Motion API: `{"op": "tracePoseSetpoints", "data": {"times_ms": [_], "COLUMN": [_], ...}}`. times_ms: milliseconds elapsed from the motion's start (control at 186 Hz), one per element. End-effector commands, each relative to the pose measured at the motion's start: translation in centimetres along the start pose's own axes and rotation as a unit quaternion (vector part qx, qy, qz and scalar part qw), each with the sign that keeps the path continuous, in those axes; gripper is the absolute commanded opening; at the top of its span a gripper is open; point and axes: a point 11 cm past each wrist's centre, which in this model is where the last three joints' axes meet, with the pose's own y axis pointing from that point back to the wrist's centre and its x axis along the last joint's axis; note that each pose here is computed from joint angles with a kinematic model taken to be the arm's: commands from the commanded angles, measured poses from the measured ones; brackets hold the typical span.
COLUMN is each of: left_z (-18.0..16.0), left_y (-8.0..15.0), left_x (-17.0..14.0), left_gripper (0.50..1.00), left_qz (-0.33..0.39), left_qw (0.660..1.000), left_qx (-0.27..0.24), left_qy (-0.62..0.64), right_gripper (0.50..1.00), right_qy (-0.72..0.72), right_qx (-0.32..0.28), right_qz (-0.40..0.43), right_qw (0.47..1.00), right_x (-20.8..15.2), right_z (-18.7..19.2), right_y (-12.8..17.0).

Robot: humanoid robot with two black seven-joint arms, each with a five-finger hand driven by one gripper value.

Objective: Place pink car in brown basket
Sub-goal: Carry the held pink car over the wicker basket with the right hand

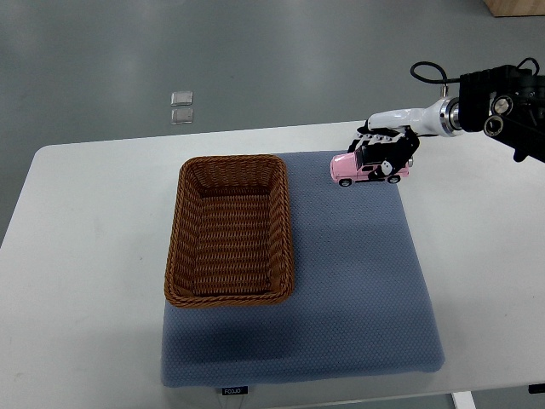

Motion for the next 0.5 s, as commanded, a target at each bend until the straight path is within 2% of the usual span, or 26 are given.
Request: {"op": "tracePoseSetpoints", "data": {"times_ms": [0, 102, 226, 339, 495], "left_z": [0.0, 0.0, 0.0, 0.0, 0.0], "left_y": [0.0, 0.0, 0.0, 0.0, 0.0], "left_x": [0.0, -0.1, -0.1, -0.2, -0.2], "left_gripper": [1.0, 1.0, 1.0, 1.0, 1.0], "left_qz": [0.0, -0.001, -0.001, -0.002, -0.003], "left_qw": [1.0, 1.0, 1.0, 1.0, 1.0], "left_qx": [0.0, 0.0, 0.0, 0.0, 0.0], "left_qy": [0.0, 0.0, 0.0, 0.0, 0.0], "right_gripper": [0.5, 0.5, 0.5, 0.5, 0.5], "right_qy": [0.009, 0.015, 0.024, 0.011, 0.001], "right_qx": [0.021, 0.051, 0.092, 0.124, 0.137], "right_qz": [0.011, 0.014, -0.001, -0.017, -0.036], "right_qw": [1.0, 0.998, 0.995, 0.992, 0.99], "right_x": [2.1, 3.1, 2.5, 1.0, -1.8], "right_z": [-2.4, -5.6, -10.3, -14.0, -16.3], "right_y": [0.5, -0.1, -2.4, -5.0, -8.0]}}
